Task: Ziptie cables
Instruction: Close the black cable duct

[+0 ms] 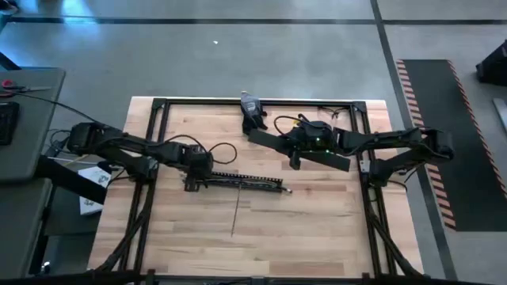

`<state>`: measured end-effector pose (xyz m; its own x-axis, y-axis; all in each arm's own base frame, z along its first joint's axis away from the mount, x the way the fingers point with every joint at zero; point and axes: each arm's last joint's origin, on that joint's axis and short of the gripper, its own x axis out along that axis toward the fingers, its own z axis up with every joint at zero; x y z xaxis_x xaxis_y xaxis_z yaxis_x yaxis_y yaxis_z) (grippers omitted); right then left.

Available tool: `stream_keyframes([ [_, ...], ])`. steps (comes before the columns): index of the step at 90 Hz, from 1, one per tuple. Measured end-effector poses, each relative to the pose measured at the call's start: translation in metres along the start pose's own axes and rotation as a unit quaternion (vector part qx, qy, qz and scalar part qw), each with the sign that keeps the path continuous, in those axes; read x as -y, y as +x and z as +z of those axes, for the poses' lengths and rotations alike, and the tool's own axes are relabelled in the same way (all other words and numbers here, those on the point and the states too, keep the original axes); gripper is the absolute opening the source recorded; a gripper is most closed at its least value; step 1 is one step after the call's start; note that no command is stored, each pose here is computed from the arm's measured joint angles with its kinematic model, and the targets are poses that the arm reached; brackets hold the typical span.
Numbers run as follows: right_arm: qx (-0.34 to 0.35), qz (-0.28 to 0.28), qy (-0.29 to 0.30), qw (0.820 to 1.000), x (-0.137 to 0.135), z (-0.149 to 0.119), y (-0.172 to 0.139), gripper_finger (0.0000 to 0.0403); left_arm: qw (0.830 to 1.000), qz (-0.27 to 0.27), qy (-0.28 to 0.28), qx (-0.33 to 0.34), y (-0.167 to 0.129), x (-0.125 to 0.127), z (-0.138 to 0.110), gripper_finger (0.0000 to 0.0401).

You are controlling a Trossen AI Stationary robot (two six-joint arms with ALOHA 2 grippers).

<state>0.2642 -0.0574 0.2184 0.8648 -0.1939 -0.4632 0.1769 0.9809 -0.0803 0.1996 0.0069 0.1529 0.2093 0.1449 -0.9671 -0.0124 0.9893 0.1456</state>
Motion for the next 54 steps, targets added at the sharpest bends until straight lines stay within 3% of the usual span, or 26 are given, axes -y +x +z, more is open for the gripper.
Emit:
stream_keyframes([
  [22, 0.0, 0.0, -0.004, 1.0, 0.0, 0.0, 0.0, 0.0214, 0.999, -0.024, -0.024, 0.038, -0.024, -0.003, 0.019, 0.011],
  [31, 0.0, 0.0, -0.005, 1.0, 0.0, 0.0, 0.0, 0.0214, 0.994, -0.044, -0.032, 0.091, -0.036, -0.004, 0.035, 0.014],
  [44, 0.0, 0.0, -0.011, 1.0, 0.0, 0.0, 0.0, 0.0214, 0.977, -0.048, -0.055, 0.202, -0.039, -0.005, 0.059, 0.0157],
  [54, 0.0, 0.0, -0.011, 1.0, 0.0, 0.0, 0.0, 0.0213, 0.967, -0.045, -0.048, 0.245, -0.028, -0.004, 0.076, 0.0158],
])
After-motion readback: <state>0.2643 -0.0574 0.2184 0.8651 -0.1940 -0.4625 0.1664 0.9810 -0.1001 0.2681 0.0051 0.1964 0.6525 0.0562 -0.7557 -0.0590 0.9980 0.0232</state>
